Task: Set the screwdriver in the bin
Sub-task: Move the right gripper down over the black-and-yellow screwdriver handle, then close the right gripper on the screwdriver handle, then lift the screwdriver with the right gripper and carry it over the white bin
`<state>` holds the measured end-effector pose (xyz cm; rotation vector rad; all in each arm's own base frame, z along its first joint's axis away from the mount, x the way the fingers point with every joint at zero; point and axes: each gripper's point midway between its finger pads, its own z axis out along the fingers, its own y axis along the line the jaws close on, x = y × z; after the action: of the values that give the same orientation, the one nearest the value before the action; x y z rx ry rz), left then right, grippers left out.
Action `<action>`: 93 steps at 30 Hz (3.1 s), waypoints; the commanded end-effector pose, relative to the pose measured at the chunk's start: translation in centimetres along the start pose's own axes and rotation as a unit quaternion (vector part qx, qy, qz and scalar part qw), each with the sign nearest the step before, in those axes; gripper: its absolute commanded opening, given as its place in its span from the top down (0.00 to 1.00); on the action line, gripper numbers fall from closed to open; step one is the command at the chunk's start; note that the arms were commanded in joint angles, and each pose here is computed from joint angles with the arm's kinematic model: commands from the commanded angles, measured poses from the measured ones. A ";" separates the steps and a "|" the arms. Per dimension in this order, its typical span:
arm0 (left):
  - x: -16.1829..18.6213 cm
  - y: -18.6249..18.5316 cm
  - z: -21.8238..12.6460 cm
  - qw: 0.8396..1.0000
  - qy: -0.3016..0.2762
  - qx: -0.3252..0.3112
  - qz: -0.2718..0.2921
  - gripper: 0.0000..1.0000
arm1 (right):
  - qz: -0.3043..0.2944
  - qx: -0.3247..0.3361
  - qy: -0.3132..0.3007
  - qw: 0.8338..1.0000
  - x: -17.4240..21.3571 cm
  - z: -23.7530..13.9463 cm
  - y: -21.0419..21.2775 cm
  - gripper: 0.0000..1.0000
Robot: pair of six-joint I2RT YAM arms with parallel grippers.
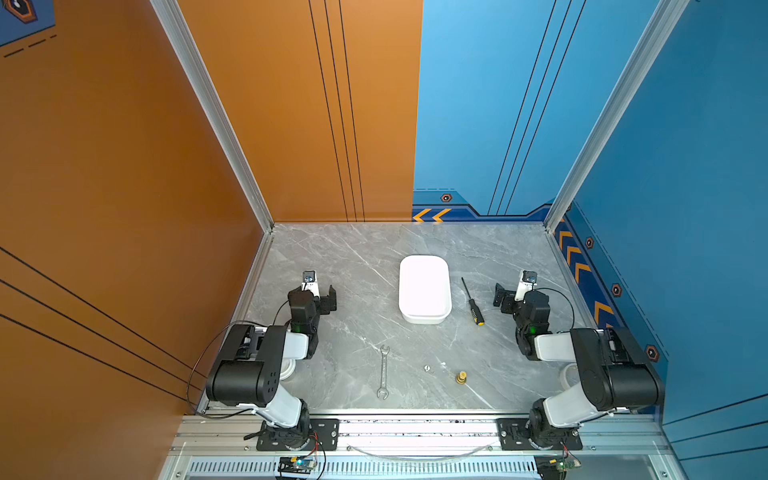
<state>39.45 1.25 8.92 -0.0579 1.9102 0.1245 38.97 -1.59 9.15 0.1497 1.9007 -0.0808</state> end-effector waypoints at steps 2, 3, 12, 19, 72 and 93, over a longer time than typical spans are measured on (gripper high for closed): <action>-0.2 -0.4 0.1 1.000 0.002 0.016 0.001 0.02 | -0.007 0.010 0.001 1.000 -0.3 0.3 -0.2 0.00; -0.2 -0.5 0.1 1.000 0.002 0.020 0.003 0.02 | -0.007 0.010 0.001 1.000 -0.3 0.3 -0.2 0.00; -4.6 -1.6 -0.9 0.999 0.033 0.027 0.029 0.02 | -0.003 0.030 0.004 1.000 -0.6 0.3 -0.7 0.01; -9.3 -6.0 -2.7 0.986 0.028 0.142 -0.087 0.02 | -0.019 0.023 0.077 0.997 -3.8 -0.8 0.2 0.02; -4.2 -15.9 -3.4 0.885 0.209 0.349 -0.226 0.02 | -0.016 -0.071 0.464 0.883 9.4 -3.4 10.8 0.66; -5.2 -16.0 -3.8 0.888 0.203 0.355 -0.209 0.02 | 0.062 -0.132 0.290 0.946 -9.1 -8.3 17.4 1.00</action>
<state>39.17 -14.63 12.60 -0.0597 2.2313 -0.9406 36.98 14.63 16.79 0.0987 2.5396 0.3455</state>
